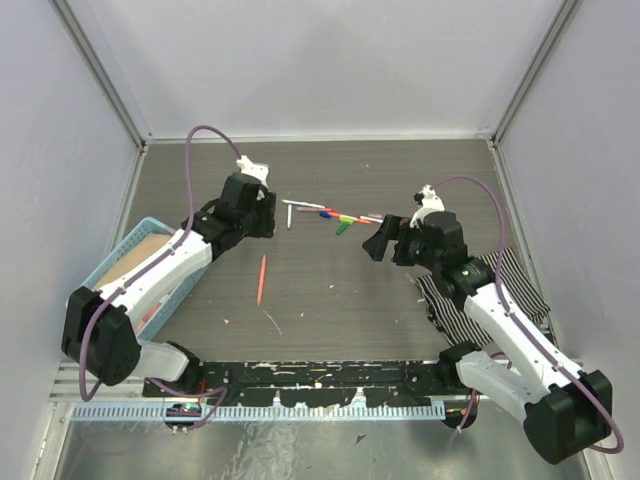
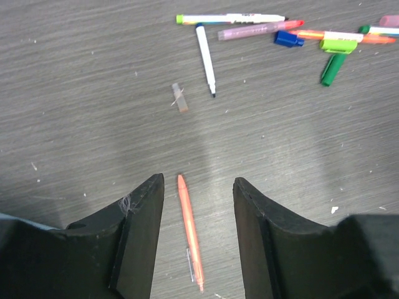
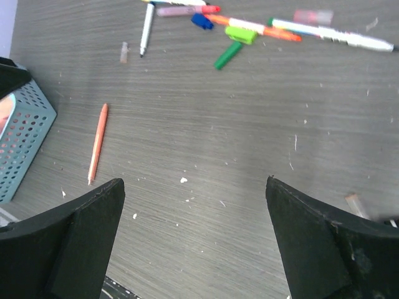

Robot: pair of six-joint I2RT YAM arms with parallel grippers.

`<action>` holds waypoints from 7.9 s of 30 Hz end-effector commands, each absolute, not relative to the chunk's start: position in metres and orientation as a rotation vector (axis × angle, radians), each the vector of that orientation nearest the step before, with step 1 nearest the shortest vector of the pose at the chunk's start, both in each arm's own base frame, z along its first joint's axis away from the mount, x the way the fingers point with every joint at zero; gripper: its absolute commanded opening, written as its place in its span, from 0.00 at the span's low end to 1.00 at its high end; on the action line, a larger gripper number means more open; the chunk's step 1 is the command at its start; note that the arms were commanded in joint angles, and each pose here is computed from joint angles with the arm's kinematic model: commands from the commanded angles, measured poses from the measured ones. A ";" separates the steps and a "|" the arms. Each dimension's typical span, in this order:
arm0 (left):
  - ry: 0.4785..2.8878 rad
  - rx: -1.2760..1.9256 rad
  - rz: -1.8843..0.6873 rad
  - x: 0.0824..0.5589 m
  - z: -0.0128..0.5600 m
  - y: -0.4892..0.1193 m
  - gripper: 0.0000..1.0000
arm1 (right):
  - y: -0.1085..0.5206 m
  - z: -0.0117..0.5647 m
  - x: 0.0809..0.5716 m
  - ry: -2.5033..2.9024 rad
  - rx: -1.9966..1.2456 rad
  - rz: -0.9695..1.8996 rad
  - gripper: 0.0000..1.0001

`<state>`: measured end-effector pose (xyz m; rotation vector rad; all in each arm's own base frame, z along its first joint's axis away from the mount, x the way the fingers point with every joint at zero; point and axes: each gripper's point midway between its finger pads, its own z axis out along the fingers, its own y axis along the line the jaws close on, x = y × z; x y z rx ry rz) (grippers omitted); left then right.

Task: Insert the pens into the pen caps
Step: Move the pen to the center of the board, then pick up the pen from the center of the board.

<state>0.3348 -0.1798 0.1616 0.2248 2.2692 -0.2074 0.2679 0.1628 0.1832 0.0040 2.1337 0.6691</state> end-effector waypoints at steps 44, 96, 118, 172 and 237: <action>2.496 0.217 -0.288 0.454 0.074 -0.233 0.48 | 0.092 0.144 0.260 2.206 0.201 0.558 1.00; 2.350 0.850 -0.427 0.513 0.074 -0.287 0.51 | 0.102 0.142 0.286 2.248 0.130 0.575 1.00; 2.417 0.872 -0.256 0.521 0.036 -0.285 0.50 | 0.102 0.135 0.280 2.268 0.113 0.577 1.00; 2.465 1.116 -0.201 0.459 0.052 -0.251 0.50 | 0.106 0.145 0.271 2.259 0.089 0.603 1.00; 2.536 1.241 -0.381 0.434 0.017 -0.246 0.33 | 0.116 0.137 0.273 2.289 0.057 0.619 1.00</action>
